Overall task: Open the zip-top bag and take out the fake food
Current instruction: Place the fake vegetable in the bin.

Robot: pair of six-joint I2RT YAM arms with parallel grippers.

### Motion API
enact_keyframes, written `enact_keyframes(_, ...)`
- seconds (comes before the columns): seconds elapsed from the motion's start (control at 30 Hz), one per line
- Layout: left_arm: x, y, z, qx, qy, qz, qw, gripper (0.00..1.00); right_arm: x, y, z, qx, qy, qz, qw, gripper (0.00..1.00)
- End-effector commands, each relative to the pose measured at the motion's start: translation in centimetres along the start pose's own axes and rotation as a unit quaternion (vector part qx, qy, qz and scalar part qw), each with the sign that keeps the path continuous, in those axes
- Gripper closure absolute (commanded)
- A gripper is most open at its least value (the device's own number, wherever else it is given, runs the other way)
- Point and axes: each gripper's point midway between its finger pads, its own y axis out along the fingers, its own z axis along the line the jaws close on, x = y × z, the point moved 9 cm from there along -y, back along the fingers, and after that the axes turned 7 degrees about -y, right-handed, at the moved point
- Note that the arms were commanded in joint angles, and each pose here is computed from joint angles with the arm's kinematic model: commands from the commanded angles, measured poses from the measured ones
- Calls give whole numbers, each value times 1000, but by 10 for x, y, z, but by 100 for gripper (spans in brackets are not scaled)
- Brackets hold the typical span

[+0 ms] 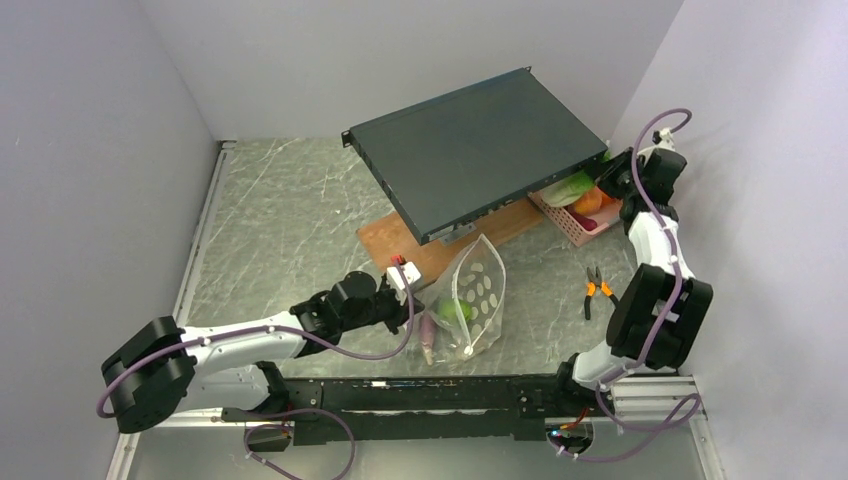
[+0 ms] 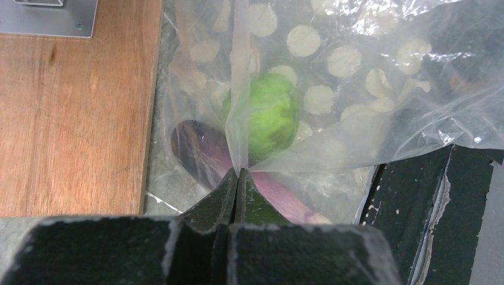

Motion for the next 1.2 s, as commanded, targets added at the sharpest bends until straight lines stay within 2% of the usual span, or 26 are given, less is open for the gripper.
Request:
enact_keyframes(0.0, 19, 6, -4, -8, -8, -26, 1000, 100, 44, 20, 21, 25, -22, -82, 996, 100)
enact_keyframes(0.4, 20, 4, -3, 8, -19, -20, 1000, 100, 59, 68, 7, 8, -6, -113, 994, 100)
enact_keyframes(0.87, 21, 5, -4, 7, -28, -16, 999, 100, 38, 101, 5, 13, -16, -81, 996, 99)
enact_keyframes(0.97, 22, 5, -4, 7, -29, -16, 999, 100, 33, 103, 4, 13, -19, -76, 997, 90)
enact_keyframes(1.07, 22, 6, -5, 6, -29, -16, 999, 100, 29, 105, 2, 7, -18, -69, 997, 70)
enact_keyframes(1.17, 22, 6, -5, 5, -29, -15, 999, 100, 25, 108, -2, -1, -14, -60, 998, 56)
